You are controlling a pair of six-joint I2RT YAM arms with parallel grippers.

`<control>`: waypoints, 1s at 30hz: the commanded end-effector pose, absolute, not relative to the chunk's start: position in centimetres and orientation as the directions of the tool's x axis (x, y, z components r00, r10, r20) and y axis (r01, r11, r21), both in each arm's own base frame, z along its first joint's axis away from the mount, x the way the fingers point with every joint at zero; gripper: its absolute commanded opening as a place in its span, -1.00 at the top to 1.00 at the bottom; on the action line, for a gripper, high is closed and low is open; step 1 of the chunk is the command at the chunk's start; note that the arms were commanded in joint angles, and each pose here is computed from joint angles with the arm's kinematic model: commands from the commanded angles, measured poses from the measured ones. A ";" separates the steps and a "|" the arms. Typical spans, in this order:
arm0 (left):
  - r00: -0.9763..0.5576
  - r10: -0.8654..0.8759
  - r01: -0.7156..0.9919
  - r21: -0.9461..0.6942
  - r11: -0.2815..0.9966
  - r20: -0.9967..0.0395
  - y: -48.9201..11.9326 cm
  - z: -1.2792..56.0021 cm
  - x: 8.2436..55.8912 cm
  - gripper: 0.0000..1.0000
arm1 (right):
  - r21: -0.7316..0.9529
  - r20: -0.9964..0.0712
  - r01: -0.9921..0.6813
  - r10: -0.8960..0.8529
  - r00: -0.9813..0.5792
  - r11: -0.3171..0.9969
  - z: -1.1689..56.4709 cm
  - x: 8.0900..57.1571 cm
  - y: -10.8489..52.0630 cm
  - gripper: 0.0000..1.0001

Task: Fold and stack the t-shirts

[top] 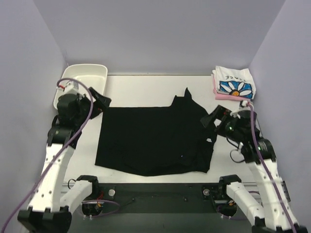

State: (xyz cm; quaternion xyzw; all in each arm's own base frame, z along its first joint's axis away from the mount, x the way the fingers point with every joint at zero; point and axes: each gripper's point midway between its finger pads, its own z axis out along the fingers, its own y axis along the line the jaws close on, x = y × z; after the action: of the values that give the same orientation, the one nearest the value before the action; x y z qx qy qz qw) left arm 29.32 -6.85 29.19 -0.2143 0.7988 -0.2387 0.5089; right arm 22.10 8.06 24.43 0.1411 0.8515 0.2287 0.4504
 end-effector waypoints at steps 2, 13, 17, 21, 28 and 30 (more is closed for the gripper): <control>-0.573 -0.565 -0.128 -0.616 0.777 -0.594 -10.2 22.9 36.4 -0.86 | 0.522 -0.605 0.101 0.451 -0.656 0.847 19.6 29.4 10.7 -1.00; -0.806 -0.466 -0.301 -0.424 0.854 -0.366 -12.3 8.7 38.8 -0.71 | 0.350 -0.455 0.223 0.374 -0.808 0.910 10.1 35.4 12.8 -1.00; -0.834 -0.437 -0.309 -0.371 0.876 -0.337 -12.3 7.5 38.8 -0.70 | 0.330 -0.413 0.235 0.364 -0.835 0.914 8.1 36.4 13.4 -1.00; -0.864 -0.410 -0.325 -0.300 0.897 -0.293 -12.3 5.9 39.2 -0.70 | 0.283 -0.318 0.276 0.361 -0.877 0.919 4.4 36.4 13.8 -1.00; -0.880 -0.403 -0.346 -0.243 0.907 -0.252 -12.3 3.4 41.3 -0.70 | 0.253 -0.259 0.306 0.369 -0.893 0.918 1.9 37.9 14.2 -1.00; -0.883 -0.398 -0.346 -0.231 0.909 -0.247 -12.6 2.3 42.6 -0.70 | 0.251 -0.245 0.310 0.370 -0.896 0.917 1.6 38.9 14.5 -1.00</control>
State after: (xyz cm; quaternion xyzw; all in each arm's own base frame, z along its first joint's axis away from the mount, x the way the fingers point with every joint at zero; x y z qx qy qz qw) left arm 40.58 -12.64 2.67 -0.2014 0.9631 -0.1074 0.1423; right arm 38.09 14.27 2.21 0.1691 0.9648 0.1142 0.1657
